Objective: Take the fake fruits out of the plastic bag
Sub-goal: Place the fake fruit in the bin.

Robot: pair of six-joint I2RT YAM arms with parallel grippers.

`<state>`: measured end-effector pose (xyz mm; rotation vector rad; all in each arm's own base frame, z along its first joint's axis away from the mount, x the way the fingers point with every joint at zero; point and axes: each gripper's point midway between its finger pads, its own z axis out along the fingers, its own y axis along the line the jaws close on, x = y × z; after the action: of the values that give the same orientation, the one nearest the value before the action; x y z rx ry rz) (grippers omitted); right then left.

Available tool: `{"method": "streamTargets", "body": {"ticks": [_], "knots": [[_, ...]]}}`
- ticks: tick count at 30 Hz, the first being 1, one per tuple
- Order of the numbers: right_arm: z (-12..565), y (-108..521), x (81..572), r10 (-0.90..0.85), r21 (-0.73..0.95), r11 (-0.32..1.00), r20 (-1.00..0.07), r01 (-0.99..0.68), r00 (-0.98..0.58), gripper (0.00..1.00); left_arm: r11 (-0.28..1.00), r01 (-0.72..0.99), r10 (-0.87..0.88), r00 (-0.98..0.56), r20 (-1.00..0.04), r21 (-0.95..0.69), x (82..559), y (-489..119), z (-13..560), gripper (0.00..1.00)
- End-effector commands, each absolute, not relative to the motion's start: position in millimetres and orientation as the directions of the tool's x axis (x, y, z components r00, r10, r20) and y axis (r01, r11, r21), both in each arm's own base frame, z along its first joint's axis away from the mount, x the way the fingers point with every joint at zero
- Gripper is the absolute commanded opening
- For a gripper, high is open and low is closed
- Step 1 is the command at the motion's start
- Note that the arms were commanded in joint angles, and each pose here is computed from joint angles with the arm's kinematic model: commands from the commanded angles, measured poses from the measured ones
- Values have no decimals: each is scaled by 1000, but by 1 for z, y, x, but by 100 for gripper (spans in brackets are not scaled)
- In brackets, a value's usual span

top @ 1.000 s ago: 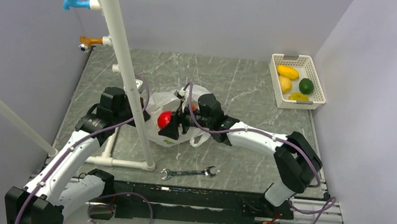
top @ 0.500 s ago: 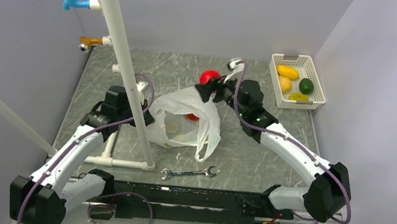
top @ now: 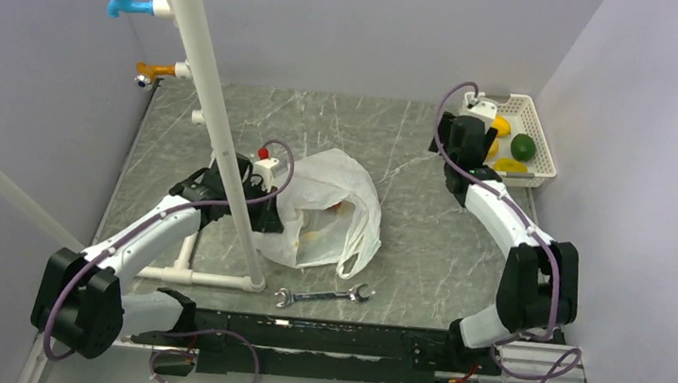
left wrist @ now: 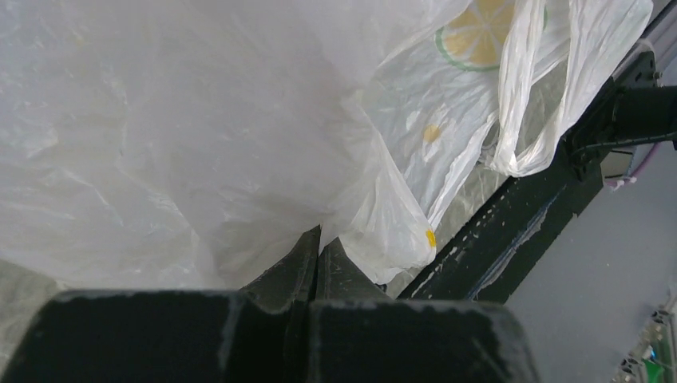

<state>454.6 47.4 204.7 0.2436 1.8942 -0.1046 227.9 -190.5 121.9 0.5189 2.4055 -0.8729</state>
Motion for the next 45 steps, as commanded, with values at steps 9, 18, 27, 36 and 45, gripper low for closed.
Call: {"method": "streamTargets", "body": {"ticks": [9,18,27,36,45], "knots": [[167,-66,524,261,64,878,-894,474,-364,2,752,537,199,-738,-645,-382,236,-181,135,0],[164,-83,561,238,38,887,-892,460,-385,10,773,542,247,-735,-631,-330,234,-171,124,0],[152,-89,571,176,-1,923,-888,385,-424,14,859,428,168,-755,-634,-281,245,-128,120,0],[147,-114,582,208,18,921,-869,390,-449,17,886,385,143,-756,-639,-257,265,-115,121,0],[155,-165,601,249,15,876,-869,482,-427,20,864,409,106,-717,-689,-292,281,-127,136,0]]}}
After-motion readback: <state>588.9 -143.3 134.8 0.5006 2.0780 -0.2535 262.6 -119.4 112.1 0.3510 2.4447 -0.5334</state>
